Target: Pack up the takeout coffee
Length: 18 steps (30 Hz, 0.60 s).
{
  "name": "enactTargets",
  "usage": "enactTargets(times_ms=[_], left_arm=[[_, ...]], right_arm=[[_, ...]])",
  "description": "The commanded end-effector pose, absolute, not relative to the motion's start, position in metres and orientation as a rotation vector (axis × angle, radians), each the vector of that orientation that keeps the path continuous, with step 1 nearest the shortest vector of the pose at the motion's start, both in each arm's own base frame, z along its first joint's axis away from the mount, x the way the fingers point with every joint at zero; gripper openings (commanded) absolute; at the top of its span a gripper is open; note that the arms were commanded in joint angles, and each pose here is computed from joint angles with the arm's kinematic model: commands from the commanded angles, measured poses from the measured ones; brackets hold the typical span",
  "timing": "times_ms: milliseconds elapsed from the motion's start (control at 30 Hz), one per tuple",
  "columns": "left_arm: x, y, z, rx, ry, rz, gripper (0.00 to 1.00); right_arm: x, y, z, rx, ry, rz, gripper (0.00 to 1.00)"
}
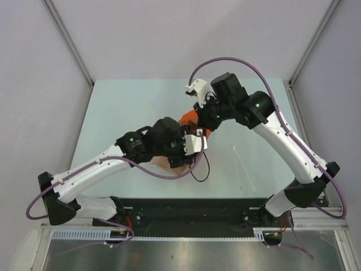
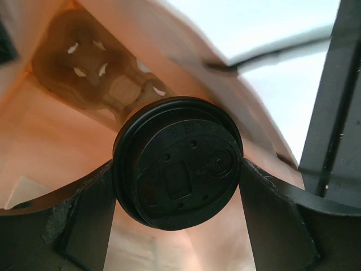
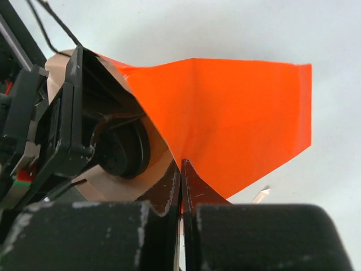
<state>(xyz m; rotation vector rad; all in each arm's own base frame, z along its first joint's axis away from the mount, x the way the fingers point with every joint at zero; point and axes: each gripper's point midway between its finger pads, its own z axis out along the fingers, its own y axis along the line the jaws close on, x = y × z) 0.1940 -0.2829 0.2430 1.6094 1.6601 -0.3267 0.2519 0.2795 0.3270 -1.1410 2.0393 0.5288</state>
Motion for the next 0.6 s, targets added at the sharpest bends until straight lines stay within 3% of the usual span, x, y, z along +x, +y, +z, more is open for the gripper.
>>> enactTargets(times_ms=[0, 300, 567], left_arm=[[0.203, -0.284, 0.236, 1.545, 1.681, -0.294, 0.49], [0.213, -0.265, 0.227, 1.546, 1.719, -0.282, 0.5], [0.221, -0.261, 0.225, 1.561, 1.717, -0.263, 0.49]], right_arm=[[0.25, 0.274, 0.331, -1.084, 2.07, 0.675, 0.0], [0.247, 0.249, 0.316, -0.999, 2.177, 0.937, 0.0], [0.226, 0.232, 0.302, -1.08, 2.222, 0.955, 0.01]])
